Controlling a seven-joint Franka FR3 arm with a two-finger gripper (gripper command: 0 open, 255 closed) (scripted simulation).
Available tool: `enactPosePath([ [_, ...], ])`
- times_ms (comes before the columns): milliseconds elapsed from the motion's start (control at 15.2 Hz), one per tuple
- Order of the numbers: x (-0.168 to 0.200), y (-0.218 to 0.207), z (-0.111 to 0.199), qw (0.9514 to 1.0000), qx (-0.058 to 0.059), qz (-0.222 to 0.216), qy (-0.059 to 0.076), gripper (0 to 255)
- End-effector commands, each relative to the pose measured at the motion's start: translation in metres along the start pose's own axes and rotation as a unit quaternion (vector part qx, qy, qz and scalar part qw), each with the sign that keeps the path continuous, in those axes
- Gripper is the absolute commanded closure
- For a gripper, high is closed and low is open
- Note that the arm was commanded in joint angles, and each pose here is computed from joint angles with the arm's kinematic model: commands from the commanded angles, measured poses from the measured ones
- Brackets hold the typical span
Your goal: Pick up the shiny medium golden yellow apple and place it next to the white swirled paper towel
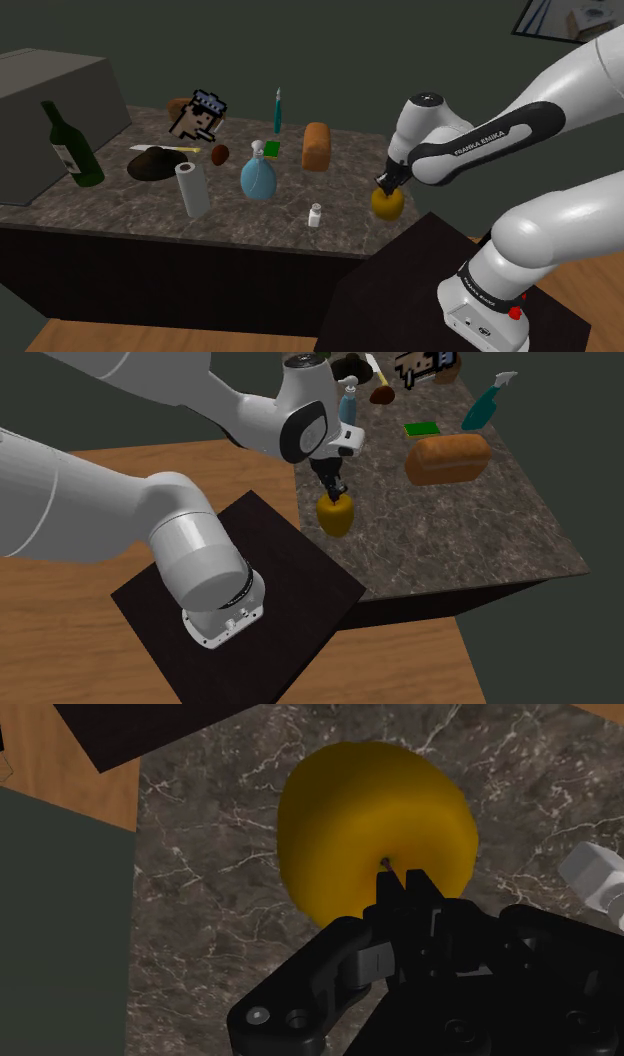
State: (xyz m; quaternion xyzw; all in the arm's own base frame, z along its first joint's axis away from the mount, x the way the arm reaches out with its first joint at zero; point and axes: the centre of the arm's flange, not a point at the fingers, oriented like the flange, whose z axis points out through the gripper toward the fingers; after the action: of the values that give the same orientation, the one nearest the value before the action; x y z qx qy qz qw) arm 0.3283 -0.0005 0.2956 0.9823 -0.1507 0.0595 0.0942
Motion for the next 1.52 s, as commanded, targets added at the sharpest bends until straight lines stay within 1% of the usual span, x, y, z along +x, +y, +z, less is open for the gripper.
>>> enactPosePath([
  [0, 0.002, 0.002, -0.011, 1.0, 0.0, 0.0, 0.0, 255],
  [1452, 0.018, 0.022, -0.124, 1.0, 0.0, 0.0, 0.0, 255],
])
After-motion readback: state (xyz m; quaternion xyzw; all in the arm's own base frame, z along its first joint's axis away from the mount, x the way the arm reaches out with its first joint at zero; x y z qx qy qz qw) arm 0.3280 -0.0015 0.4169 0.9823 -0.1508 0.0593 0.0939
